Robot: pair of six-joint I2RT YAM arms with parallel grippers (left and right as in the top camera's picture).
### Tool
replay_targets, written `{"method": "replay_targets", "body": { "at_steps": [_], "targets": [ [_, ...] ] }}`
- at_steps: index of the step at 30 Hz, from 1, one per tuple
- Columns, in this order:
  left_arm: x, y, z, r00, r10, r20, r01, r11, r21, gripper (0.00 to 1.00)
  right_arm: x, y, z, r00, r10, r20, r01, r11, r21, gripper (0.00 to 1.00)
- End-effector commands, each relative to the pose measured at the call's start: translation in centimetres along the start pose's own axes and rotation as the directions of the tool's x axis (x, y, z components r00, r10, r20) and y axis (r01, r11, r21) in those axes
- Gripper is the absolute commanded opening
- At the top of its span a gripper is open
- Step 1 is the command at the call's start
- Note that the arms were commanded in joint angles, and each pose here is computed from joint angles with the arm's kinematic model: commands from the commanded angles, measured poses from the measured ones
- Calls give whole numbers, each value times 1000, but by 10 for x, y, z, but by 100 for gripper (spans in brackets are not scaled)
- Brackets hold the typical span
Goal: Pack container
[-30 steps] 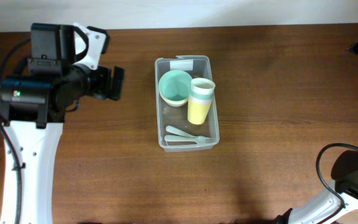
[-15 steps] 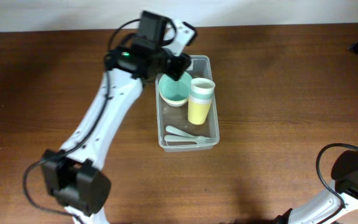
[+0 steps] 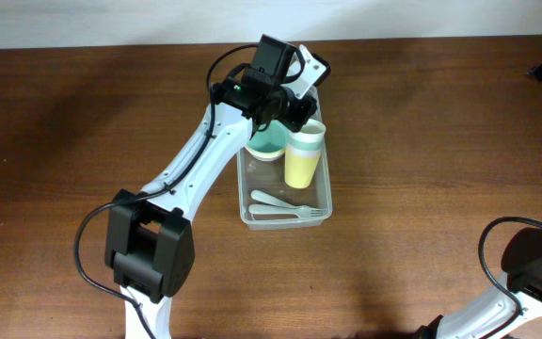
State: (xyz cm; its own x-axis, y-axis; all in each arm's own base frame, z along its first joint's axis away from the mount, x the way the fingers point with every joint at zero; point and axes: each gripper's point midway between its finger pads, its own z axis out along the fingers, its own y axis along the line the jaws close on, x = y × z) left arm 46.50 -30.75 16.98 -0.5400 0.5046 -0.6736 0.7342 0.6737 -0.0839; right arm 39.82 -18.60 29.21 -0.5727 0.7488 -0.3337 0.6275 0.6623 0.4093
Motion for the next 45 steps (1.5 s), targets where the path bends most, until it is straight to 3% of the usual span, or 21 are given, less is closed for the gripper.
{"method": "replay_targets", "body": {
  "at_steps": [1, 3, 11, 21, 27, 30, 34, 45],
  "targets": [
    [11, -5, -1, 999, -16, -49, 17, 1000, 21, 27, -2, -1, 1, 1000, -1, 3, 1, 1000, 2, 99],
    [18, -7, -1, 997, -23, -76, 26, 999, 27, 18, -2, -1, 1, 1000, -1, 3, 1, 1000, 2, 99],
    [29, -26, -14, 986, -27, -163, 37, 998, 58, 14, -2, -1, 1, 1000, -1, 3, 1, 1000, 2, 99],
    [7, -65, -65, 991, 30, -130, -19, 996, 86, 13, -2, -1, 1, 1000, -1, 3, 1, 1000, 2, 99],
    [19, -77, -81, 983, 34, -179, -17, 995, 98, 10, -2, -1, 1, 1000, -1, 3, 1, 1000, 2, 99],
    [20, -60, -80, 982, 20, -190, -22, 1000, -6, 8, -2, -1, 1, 1000, -1, 3, 1, 1000, 2, 99],
    [13, -24, -75, 984, 22, -176, -55, 980, -189, 17, -2, -1, 1, 1000, -1, 3, 1, 1000, 2, 99],
    [29, 3, -13, 977, 13, -214, -56, 979, -198, 19, -2, -1, 1, 1000, -1, 3, 1, 1000, 2, 99]
  ]
}}
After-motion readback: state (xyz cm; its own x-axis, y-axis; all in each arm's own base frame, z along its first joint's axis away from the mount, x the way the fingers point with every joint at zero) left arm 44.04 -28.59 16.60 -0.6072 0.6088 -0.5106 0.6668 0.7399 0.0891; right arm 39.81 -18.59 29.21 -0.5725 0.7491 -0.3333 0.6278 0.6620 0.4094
